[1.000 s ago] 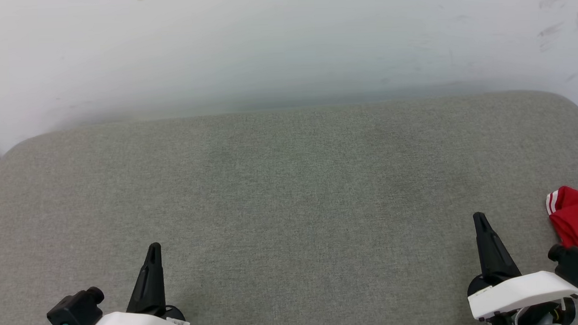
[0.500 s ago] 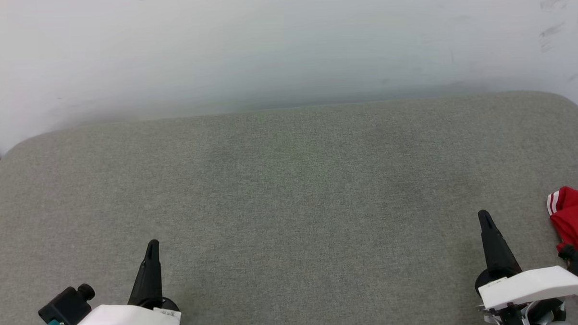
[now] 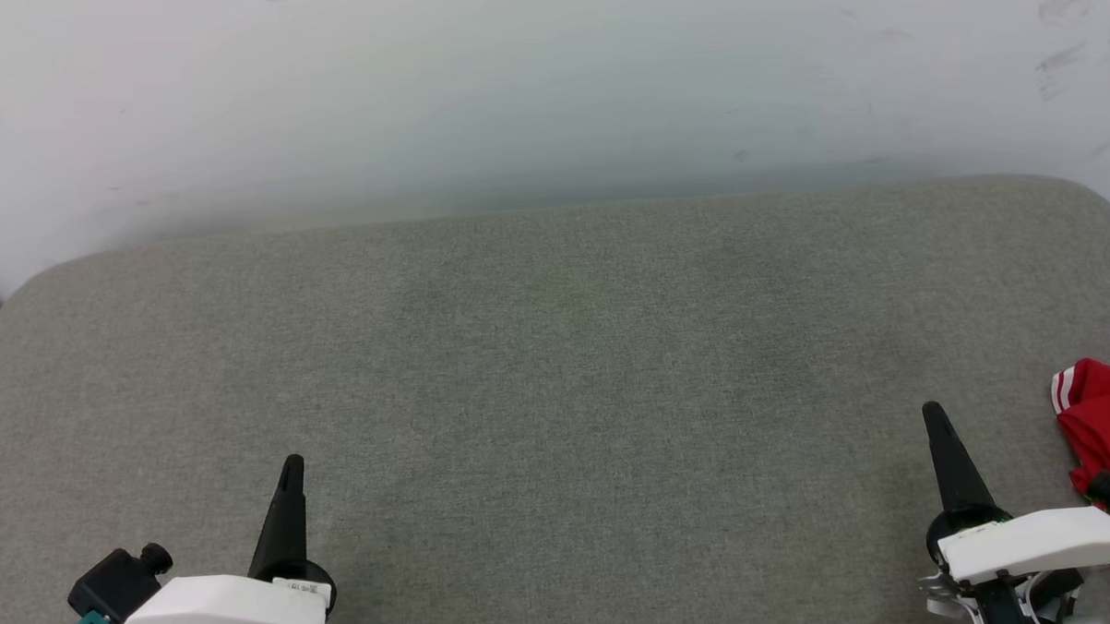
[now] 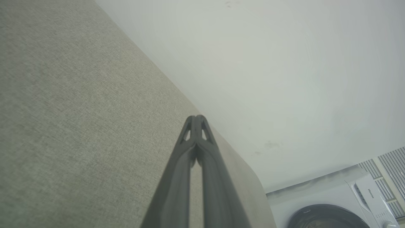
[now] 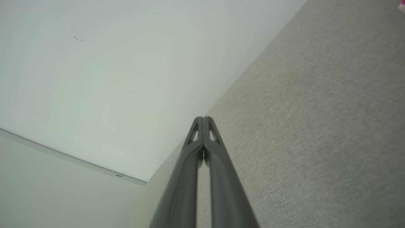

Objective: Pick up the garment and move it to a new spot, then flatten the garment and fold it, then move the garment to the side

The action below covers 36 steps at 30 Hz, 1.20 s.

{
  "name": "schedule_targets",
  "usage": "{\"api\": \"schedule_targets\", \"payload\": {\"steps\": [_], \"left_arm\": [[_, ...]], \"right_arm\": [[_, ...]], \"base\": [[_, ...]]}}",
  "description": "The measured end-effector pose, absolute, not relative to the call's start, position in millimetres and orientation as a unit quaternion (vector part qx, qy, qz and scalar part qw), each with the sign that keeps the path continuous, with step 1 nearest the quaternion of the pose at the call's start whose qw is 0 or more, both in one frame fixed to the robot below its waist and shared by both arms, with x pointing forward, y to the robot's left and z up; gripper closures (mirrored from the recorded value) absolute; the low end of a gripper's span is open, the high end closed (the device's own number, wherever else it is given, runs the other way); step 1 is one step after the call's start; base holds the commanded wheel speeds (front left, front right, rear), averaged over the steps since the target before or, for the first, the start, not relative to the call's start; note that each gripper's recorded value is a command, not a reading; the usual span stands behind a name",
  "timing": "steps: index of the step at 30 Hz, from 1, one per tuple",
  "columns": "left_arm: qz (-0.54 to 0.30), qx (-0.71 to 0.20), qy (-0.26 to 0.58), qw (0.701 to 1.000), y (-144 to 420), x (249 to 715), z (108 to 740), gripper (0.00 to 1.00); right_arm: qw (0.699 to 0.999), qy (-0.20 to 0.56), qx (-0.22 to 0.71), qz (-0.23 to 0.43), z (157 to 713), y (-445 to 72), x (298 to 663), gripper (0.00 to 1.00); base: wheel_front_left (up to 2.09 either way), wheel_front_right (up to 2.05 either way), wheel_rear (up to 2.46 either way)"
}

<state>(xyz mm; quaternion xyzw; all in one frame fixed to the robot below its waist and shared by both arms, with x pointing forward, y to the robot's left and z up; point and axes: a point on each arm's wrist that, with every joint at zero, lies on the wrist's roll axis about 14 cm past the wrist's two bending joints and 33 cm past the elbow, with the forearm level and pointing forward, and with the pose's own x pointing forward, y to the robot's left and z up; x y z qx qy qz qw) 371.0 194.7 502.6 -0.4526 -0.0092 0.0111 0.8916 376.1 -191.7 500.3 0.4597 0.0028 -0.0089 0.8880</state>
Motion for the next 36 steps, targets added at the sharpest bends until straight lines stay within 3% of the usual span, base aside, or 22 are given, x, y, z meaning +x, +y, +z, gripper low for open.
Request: {"api": "schedule_targets", "payload": {"steps": [36], "left_arm": [[0.014, -0.606, 0.005, 0.796, 198.4, 379.9, 499.6, 1.0]], "right_arm": [[0.793, 0.007, 0.609, -0.011, 501.3, -196.9, 383.2, 1.0]], "base": [[0.0, 0.0, 0.0]]}}
